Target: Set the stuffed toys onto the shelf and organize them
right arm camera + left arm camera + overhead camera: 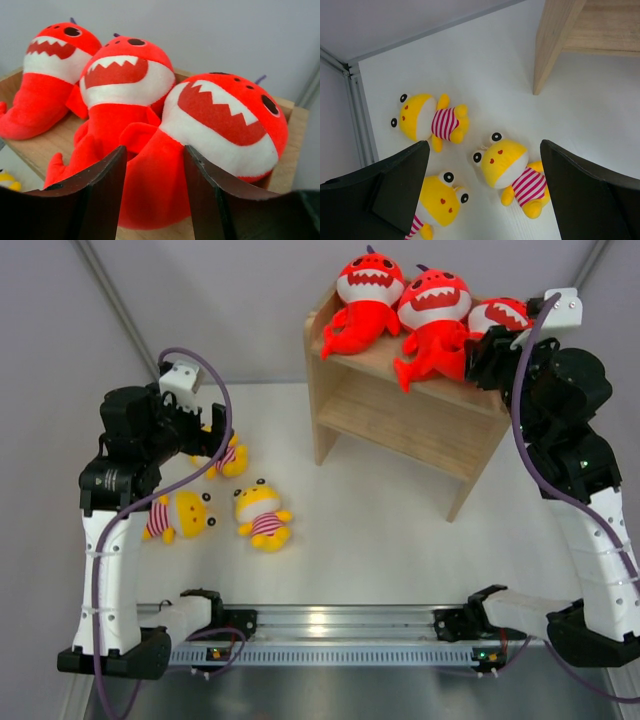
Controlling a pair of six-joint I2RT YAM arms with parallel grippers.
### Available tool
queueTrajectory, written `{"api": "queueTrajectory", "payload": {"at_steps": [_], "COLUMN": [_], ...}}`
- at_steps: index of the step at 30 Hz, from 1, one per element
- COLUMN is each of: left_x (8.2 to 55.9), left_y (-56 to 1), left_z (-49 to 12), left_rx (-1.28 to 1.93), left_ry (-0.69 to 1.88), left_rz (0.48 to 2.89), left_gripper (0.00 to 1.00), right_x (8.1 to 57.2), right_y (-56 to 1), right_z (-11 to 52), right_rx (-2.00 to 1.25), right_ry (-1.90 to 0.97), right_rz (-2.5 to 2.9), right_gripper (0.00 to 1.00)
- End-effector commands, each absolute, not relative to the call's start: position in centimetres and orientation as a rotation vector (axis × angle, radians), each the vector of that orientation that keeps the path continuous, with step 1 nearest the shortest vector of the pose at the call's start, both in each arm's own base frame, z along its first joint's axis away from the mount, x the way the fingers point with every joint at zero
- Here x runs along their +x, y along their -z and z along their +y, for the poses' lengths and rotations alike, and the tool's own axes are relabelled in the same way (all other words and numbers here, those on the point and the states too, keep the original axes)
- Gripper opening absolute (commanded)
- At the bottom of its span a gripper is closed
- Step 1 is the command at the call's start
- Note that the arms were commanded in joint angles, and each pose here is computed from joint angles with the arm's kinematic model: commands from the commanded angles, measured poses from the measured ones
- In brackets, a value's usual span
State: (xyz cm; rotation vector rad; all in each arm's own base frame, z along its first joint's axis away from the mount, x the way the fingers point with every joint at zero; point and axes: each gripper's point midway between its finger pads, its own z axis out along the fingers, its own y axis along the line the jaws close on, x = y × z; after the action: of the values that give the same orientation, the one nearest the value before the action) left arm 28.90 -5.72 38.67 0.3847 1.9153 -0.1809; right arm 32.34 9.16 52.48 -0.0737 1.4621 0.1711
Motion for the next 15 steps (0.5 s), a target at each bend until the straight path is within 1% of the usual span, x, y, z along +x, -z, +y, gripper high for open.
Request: {"api": "queueTrajectory", "payload": {"at_steps": [1, 5, 9, 11, 14, 15], "left_x": [28.6, 28.6, 28.7, 28.7, 29.1, 29.5], "left_y": [-39.5, -39.6, -39.5, -39.3, -38.0, -36.5], "left_z": [-5.6, -5.7, -5.7, -5.7, -5.4, -5.1], "left_rx": [0.390, 0.395, 0.402, 0.405, 0.425, 0.429], "left_ry": [0.164, 0.169, 0.169, 0.172, 0.148, 0.127], "left_rz": [1.878, 1.877, 1.878, 1.882, 1.911, 1.949], "left_gripper": [0.99, 0.98, 0.98, 0.98, 0.98, 0.98], "right_x": [31.2, 29.6, 30.3, 30.4, 30.1, 29.6], "right_y": [-52.8, -53.3, -52.4, -52.6, -53.8, -54.7], "right_z": [5.2, 4.0, 4.4, 5.1, 5.9, 5.9], "right_rx": [0.109, 0.111, 0.049, 0.002, -0.054, -0.061], "right_ry": [-0.032, -0.006, 0.037, 0.025, -0.010, -0.021], "right_rz": [1.454, 1.429, 1.485, 1.493, 1.472, 1.449], "right_gripper": [0.50, 0.54, 0.59, 0.63, 0.68, 0.69]}}
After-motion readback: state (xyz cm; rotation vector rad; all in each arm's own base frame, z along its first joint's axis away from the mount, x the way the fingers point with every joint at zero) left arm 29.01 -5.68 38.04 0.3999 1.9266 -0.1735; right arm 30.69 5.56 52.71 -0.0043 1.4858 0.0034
